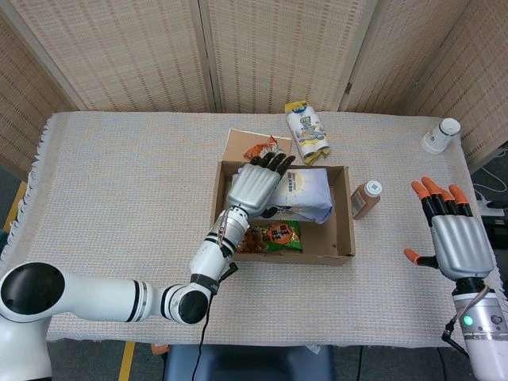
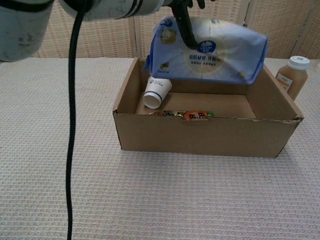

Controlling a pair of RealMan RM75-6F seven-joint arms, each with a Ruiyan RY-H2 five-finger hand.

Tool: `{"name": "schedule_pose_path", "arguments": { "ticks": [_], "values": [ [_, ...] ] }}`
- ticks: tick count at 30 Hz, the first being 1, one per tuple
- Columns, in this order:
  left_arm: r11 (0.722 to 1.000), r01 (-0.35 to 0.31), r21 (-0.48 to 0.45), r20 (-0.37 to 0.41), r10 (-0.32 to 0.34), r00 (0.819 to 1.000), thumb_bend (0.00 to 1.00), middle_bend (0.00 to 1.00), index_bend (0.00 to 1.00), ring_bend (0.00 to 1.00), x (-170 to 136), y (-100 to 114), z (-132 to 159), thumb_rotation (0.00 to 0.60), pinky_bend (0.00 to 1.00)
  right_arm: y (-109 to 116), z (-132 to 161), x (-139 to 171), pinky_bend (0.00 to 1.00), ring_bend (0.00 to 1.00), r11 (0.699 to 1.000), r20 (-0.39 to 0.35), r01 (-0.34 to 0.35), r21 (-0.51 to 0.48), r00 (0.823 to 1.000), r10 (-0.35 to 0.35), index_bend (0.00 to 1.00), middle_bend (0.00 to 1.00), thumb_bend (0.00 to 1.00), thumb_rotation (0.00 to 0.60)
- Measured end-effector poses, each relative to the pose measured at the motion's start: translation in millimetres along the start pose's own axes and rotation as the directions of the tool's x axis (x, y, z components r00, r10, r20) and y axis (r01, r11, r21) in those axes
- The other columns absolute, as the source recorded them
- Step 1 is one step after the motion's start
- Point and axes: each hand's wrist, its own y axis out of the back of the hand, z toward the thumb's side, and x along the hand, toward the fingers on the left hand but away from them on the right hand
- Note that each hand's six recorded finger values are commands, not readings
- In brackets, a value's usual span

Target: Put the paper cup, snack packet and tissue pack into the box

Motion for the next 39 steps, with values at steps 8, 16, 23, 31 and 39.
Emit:
{"name": "schedule_pose_path", "arguments": {
  "ticks": [8,16,23,31,39],
  "values": [
    [0.999,-0.03,0.046,-0.043,0.032,0.999,0.16,0.0,0.0,0.0,-9,19,-31,0.6,0.03,-1,0,0,0.0,0.0,1.0,-0.001,-0.001,0.0,1.0,0.001,0.07,0.0,0.04,0.6],
    [0.983,-0.144,0.113,-0.151,0.16,0.975,0.2,0.0,0.0,0.0,-50,56,-109,0.6,0.07,-8,2,0,0.0,0.0,1.0,-0.002,-0.025,0.008,1.0,0.026,0.07,0.0,0.04,0.6],
    [0.967,-0.229,0.115,-0.192,0.248,0.95,0.2,0.0,0.0,0.0,-118,70,-202,0.6,0.23,-6,5,2,0.0,0.0,1.0,-0.008,-0.019,0.002,1.0,0.019,0.07,0.0,0.04,0.6],
    [0.983,-0.129,0.128,-0.191,0.152,0.97,0.19,0.02,0.0,0.0,-228,27,-265,0.6,0.19,-9,10,3,0.0,0.0,0.999,-0.027,-0.031,0.004,0.999,0.032,0.07,0.0,0.04,0.6],
    [0.988,-0.035,0.151,-0.293,0.078,0.953,0.19,0.02,0.0,0.0,-308,-26,-273,0.6,0.17,-12,13,6,0.0,0.0,0.999,-0.04,-0.039,0.012,0.998,0.039,0.07,0.0,0.04,0.6]
  ]
}}
